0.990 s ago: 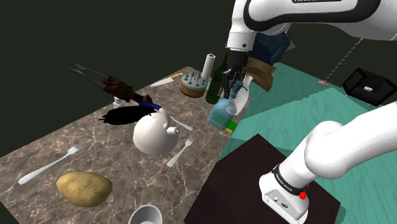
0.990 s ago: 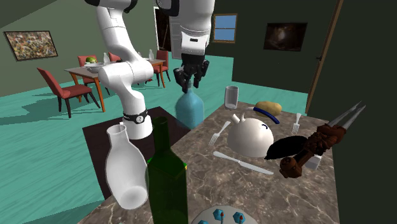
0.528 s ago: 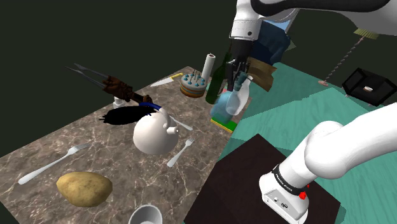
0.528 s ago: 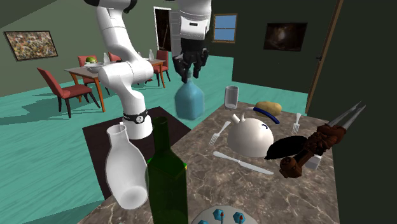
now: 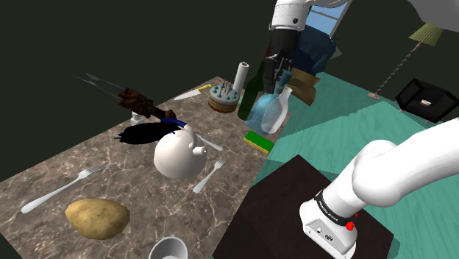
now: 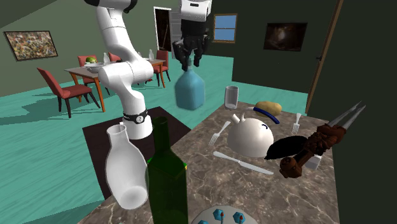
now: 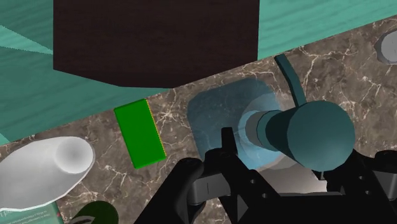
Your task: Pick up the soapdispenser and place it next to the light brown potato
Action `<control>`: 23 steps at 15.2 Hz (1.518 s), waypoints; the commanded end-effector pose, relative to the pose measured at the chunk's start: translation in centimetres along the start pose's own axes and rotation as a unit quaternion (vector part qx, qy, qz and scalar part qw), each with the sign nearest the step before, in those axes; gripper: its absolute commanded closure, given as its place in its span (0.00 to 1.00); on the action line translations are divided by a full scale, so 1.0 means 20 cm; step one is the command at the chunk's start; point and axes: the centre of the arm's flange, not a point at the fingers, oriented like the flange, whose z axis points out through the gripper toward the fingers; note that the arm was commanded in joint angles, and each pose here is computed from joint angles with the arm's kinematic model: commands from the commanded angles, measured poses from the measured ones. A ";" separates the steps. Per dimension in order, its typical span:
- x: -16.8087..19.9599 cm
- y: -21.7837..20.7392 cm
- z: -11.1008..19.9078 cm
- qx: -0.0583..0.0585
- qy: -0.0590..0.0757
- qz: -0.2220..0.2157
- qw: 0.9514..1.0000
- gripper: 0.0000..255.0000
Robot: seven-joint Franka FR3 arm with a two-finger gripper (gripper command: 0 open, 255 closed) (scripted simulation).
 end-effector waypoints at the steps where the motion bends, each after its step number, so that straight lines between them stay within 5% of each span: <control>1: -0.02 0.00 -0.05 0.000 0.000 0.000 1.000 1.00; 18: -0.15 -0.06 -0.48 0.000 0.000 0.000 1.000 1.00; 23: -0.03 -0.28 -0.41 0.000 0.000 0.000 1.000 1.00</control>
